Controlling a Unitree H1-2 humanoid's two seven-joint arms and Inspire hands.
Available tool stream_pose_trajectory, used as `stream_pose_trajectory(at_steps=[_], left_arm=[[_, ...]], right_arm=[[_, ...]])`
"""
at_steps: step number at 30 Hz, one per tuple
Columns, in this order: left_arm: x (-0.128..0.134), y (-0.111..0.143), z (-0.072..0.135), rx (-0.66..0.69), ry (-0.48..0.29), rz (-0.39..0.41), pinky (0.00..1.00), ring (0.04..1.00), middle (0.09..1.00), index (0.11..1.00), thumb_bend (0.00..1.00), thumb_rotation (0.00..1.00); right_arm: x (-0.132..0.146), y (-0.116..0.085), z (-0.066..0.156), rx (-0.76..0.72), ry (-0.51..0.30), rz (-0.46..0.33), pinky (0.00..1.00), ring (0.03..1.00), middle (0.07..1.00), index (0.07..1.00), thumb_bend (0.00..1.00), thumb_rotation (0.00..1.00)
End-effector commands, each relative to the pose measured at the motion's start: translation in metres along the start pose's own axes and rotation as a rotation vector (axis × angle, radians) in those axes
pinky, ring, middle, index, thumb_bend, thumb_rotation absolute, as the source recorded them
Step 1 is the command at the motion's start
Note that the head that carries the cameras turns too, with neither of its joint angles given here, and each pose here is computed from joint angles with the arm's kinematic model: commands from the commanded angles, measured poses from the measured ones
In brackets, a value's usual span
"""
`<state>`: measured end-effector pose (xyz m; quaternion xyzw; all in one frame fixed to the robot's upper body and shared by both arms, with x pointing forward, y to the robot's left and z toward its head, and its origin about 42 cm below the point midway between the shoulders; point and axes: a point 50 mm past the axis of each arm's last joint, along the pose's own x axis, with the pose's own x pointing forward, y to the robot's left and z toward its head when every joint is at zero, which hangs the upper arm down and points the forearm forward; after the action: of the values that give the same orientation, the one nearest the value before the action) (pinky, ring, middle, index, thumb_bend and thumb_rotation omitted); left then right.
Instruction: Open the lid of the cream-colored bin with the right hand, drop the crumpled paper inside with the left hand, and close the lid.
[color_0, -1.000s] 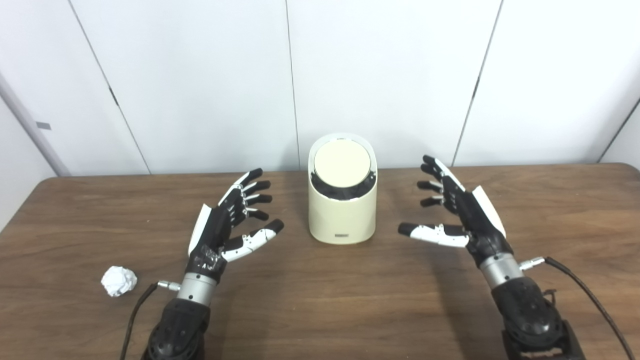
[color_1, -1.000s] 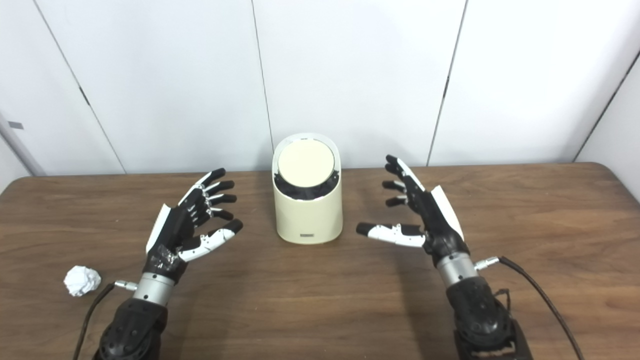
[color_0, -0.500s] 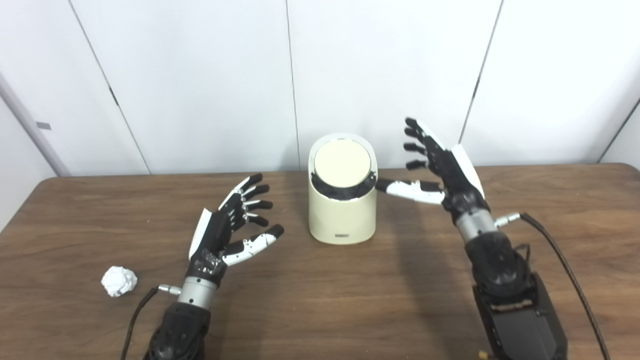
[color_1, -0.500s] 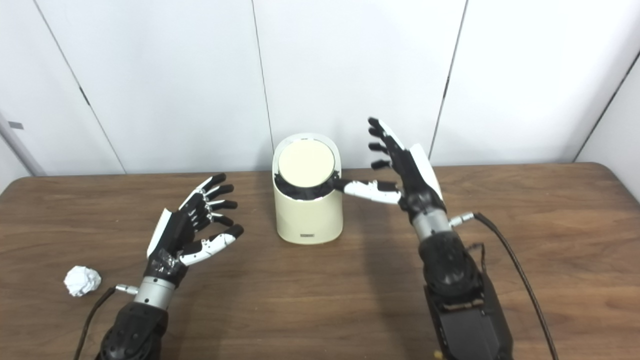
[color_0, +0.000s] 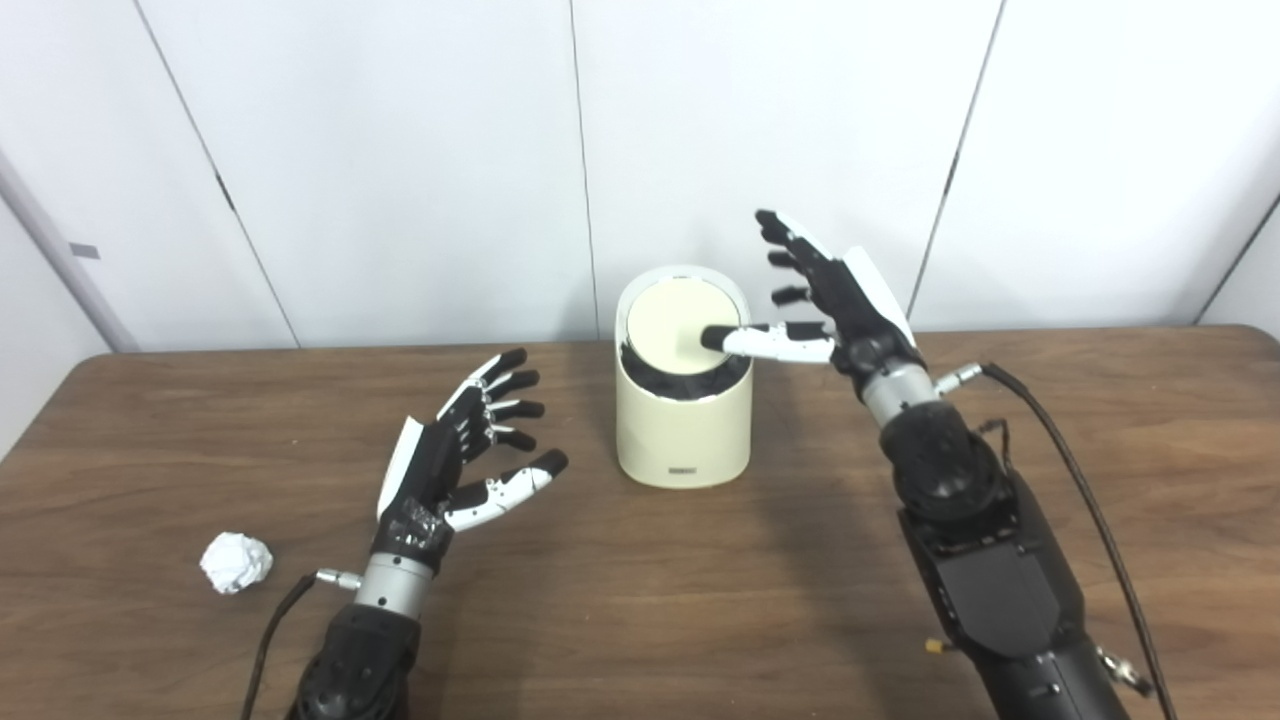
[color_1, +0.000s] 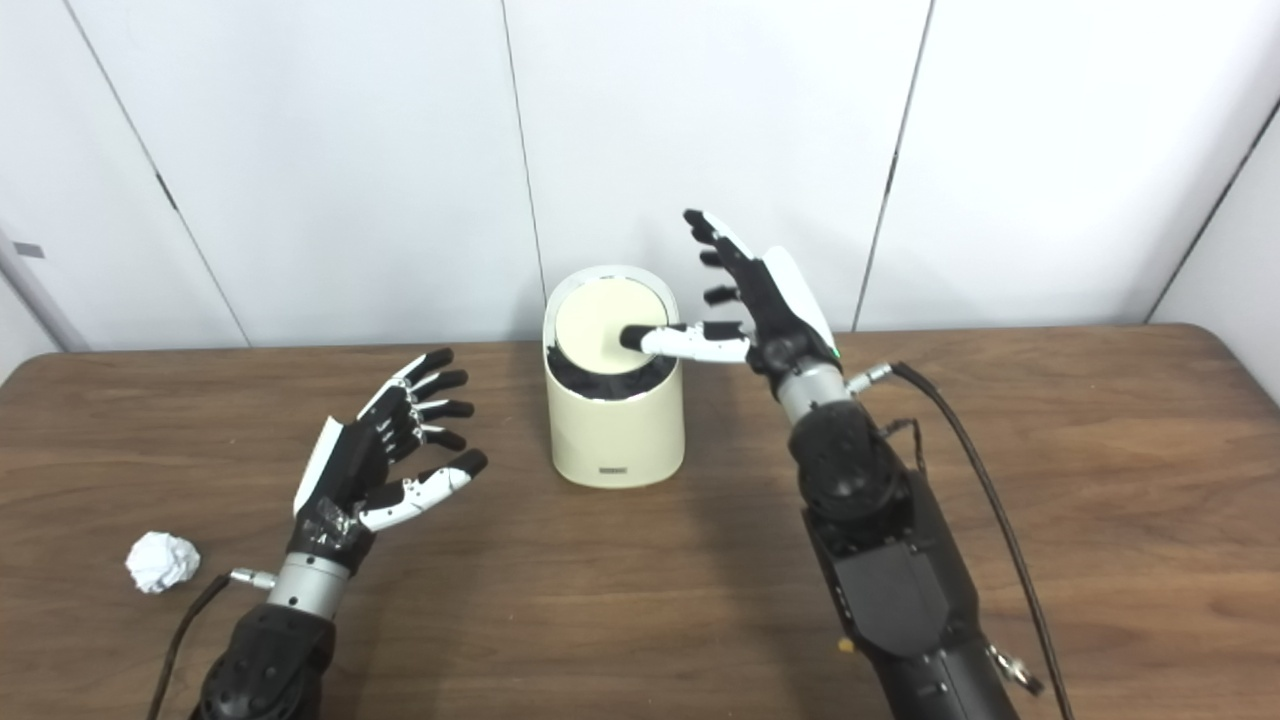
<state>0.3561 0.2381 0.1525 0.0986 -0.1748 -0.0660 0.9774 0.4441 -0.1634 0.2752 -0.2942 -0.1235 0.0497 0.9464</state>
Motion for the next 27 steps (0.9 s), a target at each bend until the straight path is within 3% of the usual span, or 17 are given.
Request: stream_pose_trajectory(at_steps=[1, 6, 17, 27], left_arm=[[0.011, 0.005, 0.014, 0.007, -0.070, 0.010, 0.59, 0.741, 0.839, 0.903, 0.66, 0.16], [0.011, 0.005, 0.016, 0.006, -0.076, 0.010, 0.60, 0.746, 0.845, 0.906, 0.65, 0.15], [0.011, 0.004, 0.017, 0.008, -0.080, 0.014, 0.61, 0.748, 0.838, 0.902, 0.66, 0.17], [0.010, 0.005, 0.018, 0.000, -0.078, 0.019, 0.60, 0.748, 0.838, 0.903, 0.65, 0.15]], right_arm=[[0.014, -0.008, 0.027, -0.045, -0.057, -0.039, 0.73, 0.881, 0.918, 0.915, 0.91, 0.41], [0.021, -0.003, 0.031, -0.075, -0.045, -0.041, 0.66, 0.845, 0.904, 0.904, 0.94, 0.39], [0.027, 0.005, 0.035, -0.200, -0.056, -0.012, 0.71, 0.876, 0.927, 0.930, 0.98, 0.39], [0.022, 0.002, 0.032, -0.319, -0.082, -0.022, 0.70, 0.871, 0.926, 0.946, 1.00, 0.28]])
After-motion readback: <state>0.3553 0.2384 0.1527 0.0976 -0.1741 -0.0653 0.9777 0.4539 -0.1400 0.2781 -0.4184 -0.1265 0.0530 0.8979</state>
